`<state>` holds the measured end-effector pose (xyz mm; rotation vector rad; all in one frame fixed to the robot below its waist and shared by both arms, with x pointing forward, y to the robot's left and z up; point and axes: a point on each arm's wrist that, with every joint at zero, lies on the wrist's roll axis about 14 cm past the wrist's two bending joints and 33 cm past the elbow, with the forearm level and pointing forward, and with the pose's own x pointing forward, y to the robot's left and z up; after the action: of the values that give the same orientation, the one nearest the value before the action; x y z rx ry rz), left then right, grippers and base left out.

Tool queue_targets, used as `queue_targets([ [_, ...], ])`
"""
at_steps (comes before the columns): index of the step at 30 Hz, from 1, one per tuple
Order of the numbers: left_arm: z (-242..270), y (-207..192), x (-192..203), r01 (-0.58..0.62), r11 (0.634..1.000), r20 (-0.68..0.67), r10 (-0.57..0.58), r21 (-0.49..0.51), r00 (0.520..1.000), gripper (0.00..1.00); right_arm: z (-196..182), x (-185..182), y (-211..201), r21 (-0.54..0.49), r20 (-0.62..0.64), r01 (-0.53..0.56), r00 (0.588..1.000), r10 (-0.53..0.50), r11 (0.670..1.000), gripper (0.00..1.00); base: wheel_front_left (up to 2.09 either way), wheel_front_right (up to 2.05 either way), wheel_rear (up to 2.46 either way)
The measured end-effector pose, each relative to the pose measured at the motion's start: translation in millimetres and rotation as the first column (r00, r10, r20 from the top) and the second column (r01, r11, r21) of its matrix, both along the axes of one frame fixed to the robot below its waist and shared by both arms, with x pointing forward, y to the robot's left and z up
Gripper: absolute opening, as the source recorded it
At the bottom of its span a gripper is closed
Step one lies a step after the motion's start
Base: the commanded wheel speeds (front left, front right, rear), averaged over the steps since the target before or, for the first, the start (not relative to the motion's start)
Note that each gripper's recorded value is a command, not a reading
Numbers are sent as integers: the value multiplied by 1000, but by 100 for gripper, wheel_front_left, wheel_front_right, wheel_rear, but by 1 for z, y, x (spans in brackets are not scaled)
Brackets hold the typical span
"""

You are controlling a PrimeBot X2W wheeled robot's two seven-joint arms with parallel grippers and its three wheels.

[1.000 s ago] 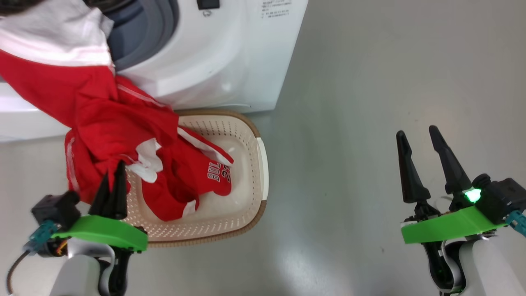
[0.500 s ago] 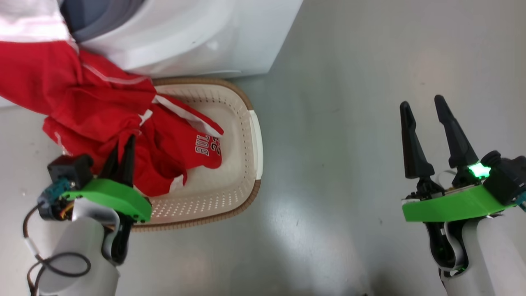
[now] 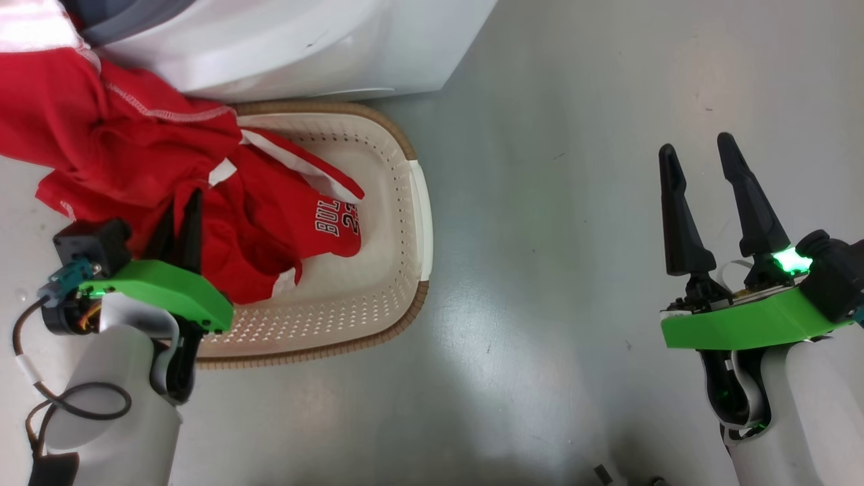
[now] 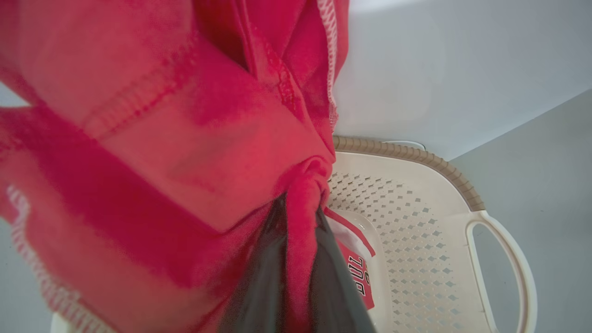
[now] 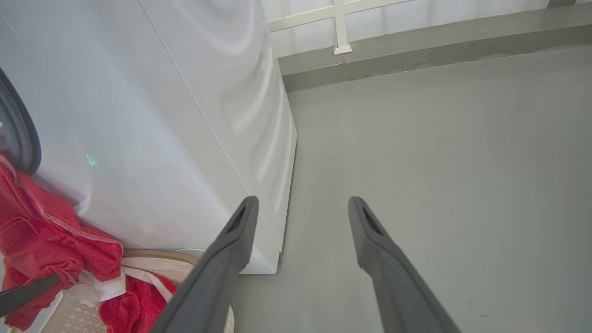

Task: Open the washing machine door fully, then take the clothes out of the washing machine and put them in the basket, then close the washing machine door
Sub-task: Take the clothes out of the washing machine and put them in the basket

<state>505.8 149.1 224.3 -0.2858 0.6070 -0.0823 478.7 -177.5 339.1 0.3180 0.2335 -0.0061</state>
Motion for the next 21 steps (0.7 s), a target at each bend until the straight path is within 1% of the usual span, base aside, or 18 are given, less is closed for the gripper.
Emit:
queue_targets([
  [5, 3, 1, 0, -2, 1000, 4, 2, 2, 1000, 47, 4, 3, 2, 2, 13, -4, 1000, 4, 1000, 100, 0, 0, 0],
  [6, 4, 2, 0, -2, 1000, 5, 2, 2, 1000, 60, 4, 3, 2, 2, 14, -5, 1000, 5, 1000, 100, 0, 0, 0],
  [7, 5, 2, 1, -3, 1000, 7, 3, 3, 1000, 83, 5, 3, 2, 3, 16, -5, 1000, 5, 1000, 100, 0, 0, 0],
  [9, 7, 2, 2, -5, 1000, 13, 5, 0, 1000, 100, 7, 4, 3, 4, 20, -7, 1000, 7, 1000, 100, 0, 0, 0],
  [13, 17, 1, 7, -9, 1000, 41, 9, -8, 999, 100, 10, 4, 4, 4, 28, -9, 1000, 9, 1000, 100, 0, 0, 0],
  [17, 33, 0, 17, -9, 1000, 96, 11, -18, 995, 100, 14, 4, 4, 5, 36, -10, 999, 9, 1000, 100, 0, 0, 0],
  [21, 49, 5, 18, -27, 999, 147, 30, -22, 989, 100, 19, 4, 5, 6, 45, -11, 999, 11, 1000, 100, 0, 0, 0],
])
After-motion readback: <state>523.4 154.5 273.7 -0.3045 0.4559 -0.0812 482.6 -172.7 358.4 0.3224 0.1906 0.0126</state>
